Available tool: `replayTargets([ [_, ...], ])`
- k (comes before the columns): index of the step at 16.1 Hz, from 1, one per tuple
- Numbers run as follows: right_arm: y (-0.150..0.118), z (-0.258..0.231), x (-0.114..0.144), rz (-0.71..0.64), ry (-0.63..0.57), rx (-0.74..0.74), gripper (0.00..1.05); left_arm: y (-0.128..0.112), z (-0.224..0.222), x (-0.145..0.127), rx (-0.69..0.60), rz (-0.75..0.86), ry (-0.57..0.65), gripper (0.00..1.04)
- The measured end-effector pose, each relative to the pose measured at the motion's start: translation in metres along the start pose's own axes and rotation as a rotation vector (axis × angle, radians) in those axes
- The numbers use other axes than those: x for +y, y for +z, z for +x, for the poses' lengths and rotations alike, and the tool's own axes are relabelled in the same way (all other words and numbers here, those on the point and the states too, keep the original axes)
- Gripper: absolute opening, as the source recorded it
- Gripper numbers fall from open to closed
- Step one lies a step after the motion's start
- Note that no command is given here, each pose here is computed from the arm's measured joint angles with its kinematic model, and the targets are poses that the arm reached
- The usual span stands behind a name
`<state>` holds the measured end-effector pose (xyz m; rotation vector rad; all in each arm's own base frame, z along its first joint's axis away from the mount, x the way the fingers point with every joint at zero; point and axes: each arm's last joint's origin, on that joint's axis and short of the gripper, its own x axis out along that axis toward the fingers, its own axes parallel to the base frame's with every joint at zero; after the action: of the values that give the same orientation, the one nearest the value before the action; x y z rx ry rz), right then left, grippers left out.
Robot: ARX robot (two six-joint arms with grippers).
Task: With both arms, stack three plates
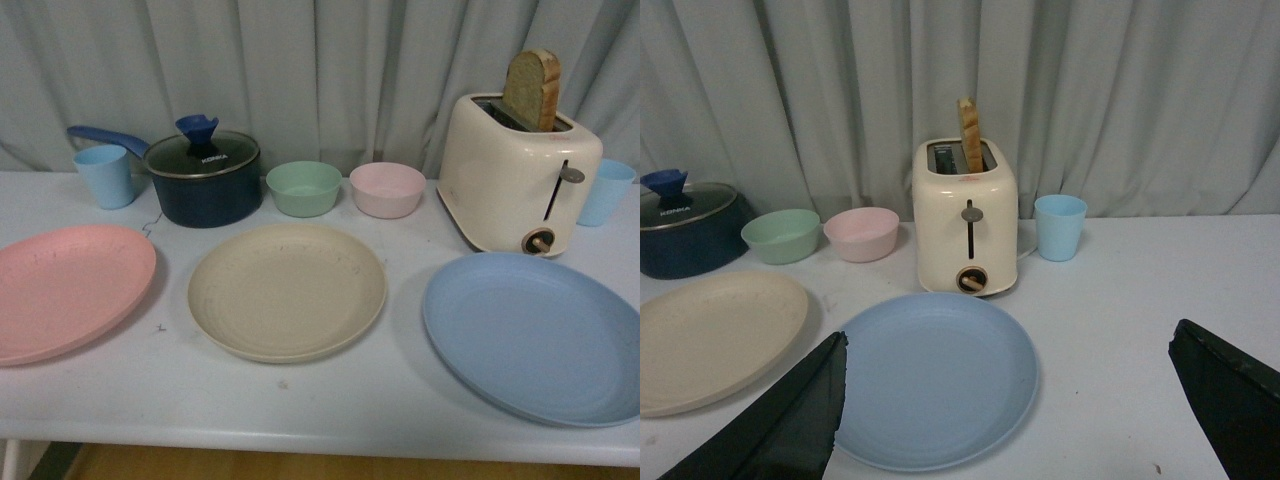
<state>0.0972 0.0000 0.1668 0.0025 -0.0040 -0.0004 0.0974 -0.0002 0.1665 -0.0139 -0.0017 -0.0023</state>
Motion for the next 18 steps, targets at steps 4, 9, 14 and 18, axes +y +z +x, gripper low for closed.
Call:
replayTargets([
  [4,0.0,0.0,0.0,0.0,0.0,0.0,0.98,0.0,0.0,0.0,0.0,0.0,0.0,0.98],
  [9,0.0,0.0,0.0,0.0,0.0,0.0,0.98,0.0,0.0,0.0,0.0,0.0,0.0,0.98],
  [14,0.0,0.0,0.0,0.0,0.0,0.0,0.98,0.0,0.0,0.0,0.0,0.0,0.0,0.98],
  [18,0.0,0.0,0.0,0.0,0.0,0.0,0.98,0.0,0.0,0.0,0.0,0.0,0.0,0.98],
])
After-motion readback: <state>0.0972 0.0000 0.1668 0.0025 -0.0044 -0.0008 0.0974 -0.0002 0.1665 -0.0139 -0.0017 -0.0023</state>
